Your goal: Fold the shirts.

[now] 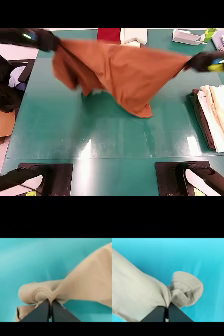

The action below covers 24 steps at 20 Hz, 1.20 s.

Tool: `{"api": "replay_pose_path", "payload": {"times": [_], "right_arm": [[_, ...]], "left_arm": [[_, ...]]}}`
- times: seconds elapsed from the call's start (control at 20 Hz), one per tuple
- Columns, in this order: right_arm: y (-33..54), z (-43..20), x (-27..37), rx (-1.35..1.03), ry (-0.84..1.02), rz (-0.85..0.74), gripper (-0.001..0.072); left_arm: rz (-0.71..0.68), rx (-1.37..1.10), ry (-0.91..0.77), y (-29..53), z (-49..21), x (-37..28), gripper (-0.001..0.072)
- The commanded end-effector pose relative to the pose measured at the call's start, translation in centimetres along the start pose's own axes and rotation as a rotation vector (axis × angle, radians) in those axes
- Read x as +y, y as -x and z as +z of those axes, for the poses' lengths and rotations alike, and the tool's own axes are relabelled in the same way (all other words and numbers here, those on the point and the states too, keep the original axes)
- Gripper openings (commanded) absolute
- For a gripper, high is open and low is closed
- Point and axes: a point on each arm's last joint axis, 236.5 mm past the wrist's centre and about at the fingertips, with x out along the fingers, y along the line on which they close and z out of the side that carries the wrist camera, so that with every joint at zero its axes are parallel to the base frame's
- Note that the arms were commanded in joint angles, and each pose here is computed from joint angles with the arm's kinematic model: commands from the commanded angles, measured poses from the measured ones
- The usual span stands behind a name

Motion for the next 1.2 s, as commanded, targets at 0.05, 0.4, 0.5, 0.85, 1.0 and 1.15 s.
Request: {"api": "replay_pose_path", "payload": {"times": [0.05,0.4,0.5,0.85,1.0,1.15], "right_arm": [[11.4,5.3,1.1,-0.248,0.052,-0.055,0.0014],[19.4,10.8,-0.4,-0.418,0.066,-0.180,0.0013],[19.3,12.4,-0.6,-0.423,0.055,-0.175,0.0013],[-2.8,3.8,0.0,0.142,-0.052,0.055,0.0013],[-12.8,-3.0,-2.1,0.374,-0.037,-0.021,0.0013],[-19.5,-4.7,-3.6,0.383,-0.054,-0.070,0.0014]], "left_arm": [[0.031,-0.345,-0.049,15.0,5.7,-1.8,0.0024],[0.007,-0.577,-0.060,23.6,7.7,-3.8,0.0023],[-0.005,-0.466,-0.054,20.4,6.3,-3.6,0.0023],[-0.091,0.401,0.041,-2.6,-10.9,-1.7,0.0024],[-0.095,0.617,0.062,-11.4,-19.0,-0.4,0.0024],[-0.026,0.594,0.018,-18.3,-21.3,2.3,0.0025]]}}
